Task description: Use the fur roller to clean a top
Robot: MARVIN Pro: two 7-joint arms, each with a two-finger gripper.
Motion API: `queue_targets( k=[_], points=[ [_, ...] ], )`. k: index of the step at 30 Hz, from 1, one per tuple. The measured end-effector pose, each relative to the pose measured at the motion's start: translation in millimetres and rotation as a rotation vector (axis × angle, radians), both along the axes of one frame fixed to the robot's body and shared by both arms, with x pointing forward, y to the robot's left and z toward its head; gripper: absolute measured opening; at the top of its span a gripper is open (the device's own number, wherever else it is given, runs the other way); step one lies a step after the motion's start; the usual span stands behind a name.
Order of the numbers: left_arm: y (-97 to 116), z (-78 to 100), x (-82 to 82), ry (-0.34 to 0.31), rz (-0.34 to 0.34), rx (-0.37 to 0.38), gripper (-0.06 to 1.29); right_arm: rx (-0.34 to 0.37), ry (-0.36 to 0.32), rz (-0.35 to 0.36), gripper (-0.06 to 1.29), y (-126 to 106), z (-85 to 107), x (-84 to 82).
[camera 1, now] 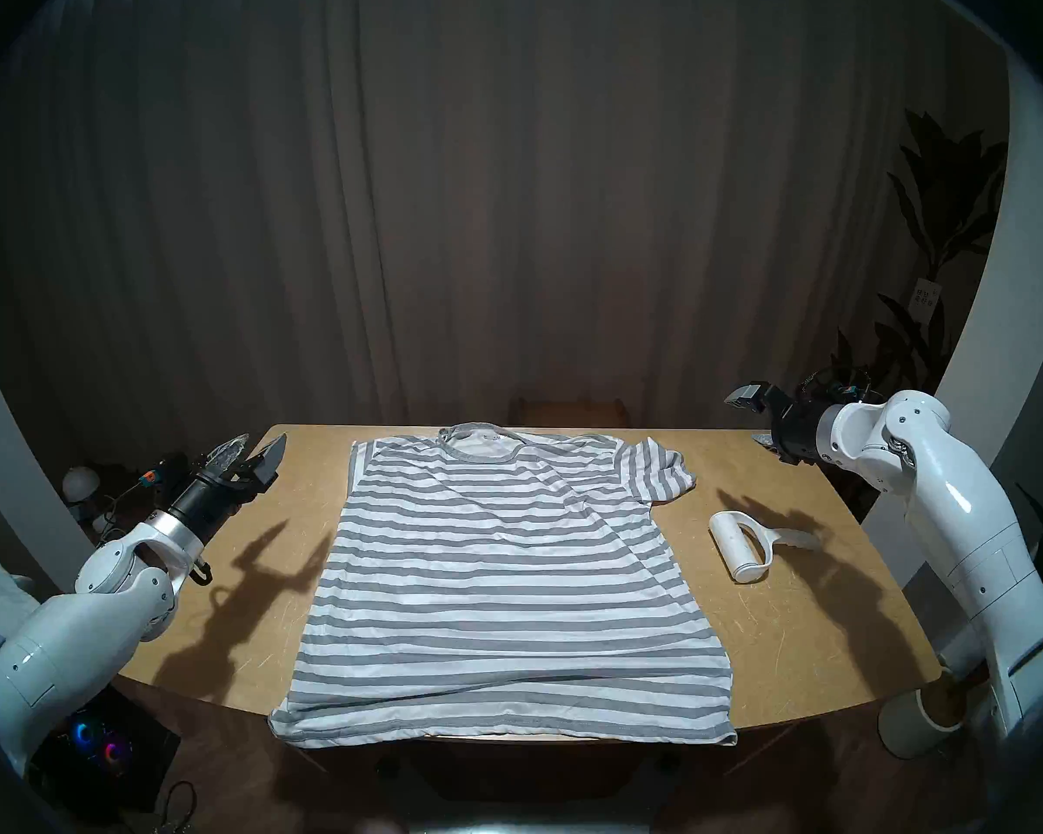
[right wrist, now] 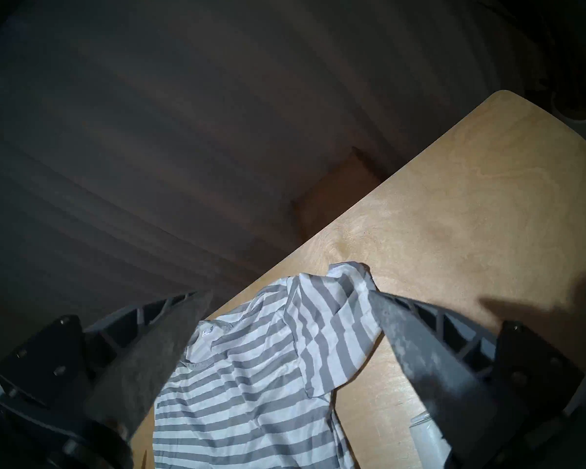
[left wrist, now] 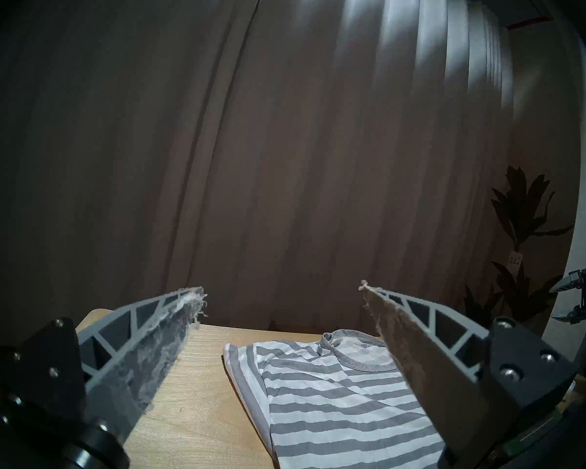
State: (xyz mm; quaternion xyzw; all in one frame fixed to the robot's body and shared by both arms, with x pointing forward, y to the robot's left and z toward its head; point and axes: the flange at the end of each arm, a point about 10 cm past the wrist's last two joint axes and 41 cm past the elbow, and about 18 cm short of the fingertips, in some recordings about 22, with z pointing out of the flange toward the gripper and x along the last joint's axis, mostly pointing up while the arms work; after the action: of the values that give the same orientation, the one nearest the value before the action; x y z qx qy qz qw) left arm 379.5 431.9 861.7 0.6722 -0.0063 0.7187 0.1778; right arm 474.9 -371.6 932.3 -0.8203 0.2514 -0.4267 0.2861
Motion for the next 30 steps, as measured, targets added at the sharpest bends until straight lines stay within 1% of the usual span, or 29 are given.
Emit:
queue_targets(
  k=[8, 11, 18, 24, 30],
  points=[
    [-2.0, -2.0, 3.8, -0.002, 0.038, 0.014, 1.22, -0.052, 0.009, 0.005, 1.2, 4.3, -11.3, 7.1],
    [-3.2, -3.3, 4.6, -0.001, 0.048, 0.018, 1.22, -0.083, 0.009, 0.011, 1.2, 5.9, -12.9, 9.0],
    [-5.6, -6.7, 6.0, 0.004, 0.068, 0.025, 1.22, -0.165, -0.012, 0.016, 1.2, 3.2, -4.5, 13.3],
    [-7.0, -9.6, 6.9, 0.009, 0.087, 0.032, 1.22, -0.245, -0.032, 0.008, 1.2, -5.1, 4.2, 16.6],
    [-6.8, -10.8, 8.1, 0.012, 0.107, 0.043, 1.22, -0.322, -0.037, 0.007, 1.2, -10.6, 5.9, 18.4]
  ],
)
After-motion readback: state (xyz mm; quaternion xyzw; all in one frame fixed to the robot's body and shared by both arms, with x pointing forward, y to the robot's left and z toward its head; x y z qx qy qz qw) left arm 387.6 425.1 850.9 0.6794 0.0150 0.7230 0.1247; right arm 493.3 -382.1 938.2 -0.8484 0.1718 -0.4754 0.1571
